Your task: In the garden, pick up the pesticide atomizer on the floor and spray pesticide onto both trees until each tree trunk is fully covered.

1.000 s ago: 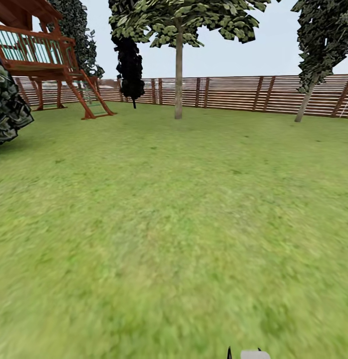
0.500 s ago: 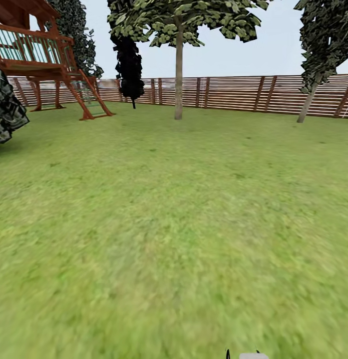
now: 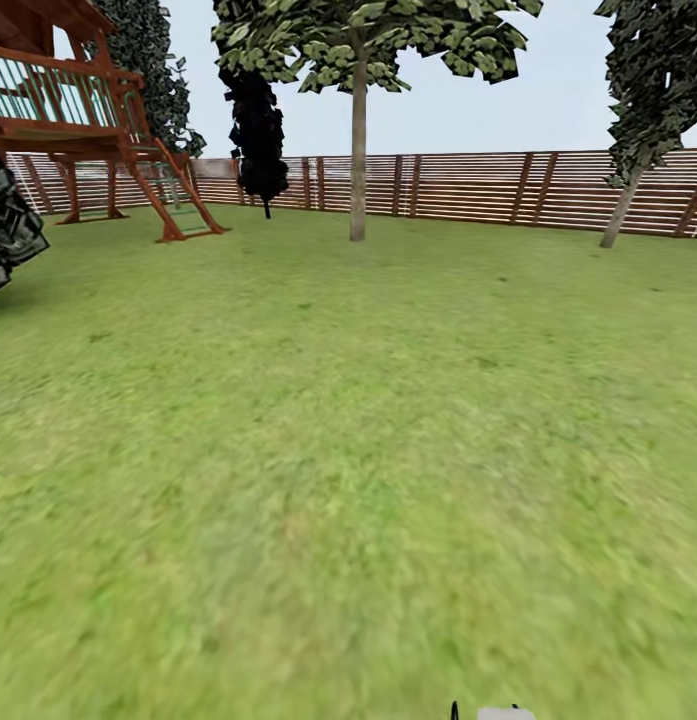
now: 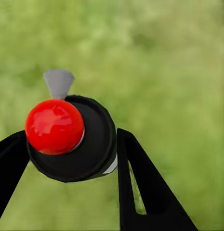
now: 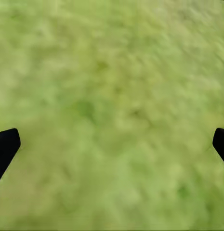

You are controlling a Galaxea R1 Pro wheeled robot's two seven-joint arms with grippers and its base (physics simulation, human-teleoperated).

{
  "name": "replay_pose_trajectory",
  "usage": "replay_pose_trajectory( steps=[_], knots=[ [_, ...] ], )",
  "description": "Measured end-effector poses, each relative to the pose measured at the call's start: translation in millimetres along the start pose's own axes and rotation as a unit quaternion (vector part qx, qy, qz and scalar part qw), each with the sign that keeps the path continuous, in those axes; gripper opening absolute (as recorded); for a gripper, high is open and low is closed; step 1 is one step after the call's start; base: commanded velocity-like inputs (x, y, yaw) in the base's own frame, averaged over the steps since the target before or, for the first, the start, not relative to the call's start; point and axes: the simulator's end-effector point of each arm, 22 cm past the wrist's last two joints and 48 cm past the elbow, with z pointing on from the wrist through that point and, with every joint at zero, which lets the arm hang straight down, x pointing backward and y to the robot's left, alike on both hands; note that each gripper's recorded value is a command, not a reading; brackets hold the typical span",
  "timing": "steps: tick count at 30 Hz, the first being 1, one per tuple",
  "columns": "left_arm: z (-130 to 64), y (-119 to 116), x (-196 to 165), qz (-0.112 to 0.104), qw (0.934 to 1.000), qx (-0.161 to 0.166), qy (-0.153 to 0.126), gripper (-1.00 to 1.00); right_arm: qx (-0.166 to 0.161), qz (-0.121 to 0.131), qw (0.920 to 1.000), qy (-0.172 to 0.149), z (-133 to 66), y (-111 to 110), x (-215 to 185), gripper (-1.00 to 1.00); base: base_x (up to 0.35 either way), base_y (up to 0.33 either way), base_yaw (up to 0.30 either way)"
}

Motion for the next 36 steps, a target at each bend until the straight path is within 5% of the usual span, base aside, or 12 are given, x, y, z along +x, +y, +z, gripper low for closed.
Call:
replay_pose_trajectory(
  steps=[12,28,36],
  knots=[
    [0.0,0.5,0.0,0.0,1.0,-0.001,0.0,-1.0,-0.002,0.003,1.0,0.001,-0.9,3.8,-0.5,1.0,0.339,0.0,0.0],
    [0.0,0.4,0.0,0.0,1.0,-0.001,0.0,-1.0,-0.001,0.002,1.0,-0.002,-0.2,2.6,-2.0,1.0,0.339,0.0,-0.244],
    [0.0,0.4,-0.2,0.0,1.0,-0.001,0.0,-1.0,-0.002,0.002,1.0,-0.003,-0.2,2.7,-2.1,1.0,0.339,0.0,-0.031]
  ],
)
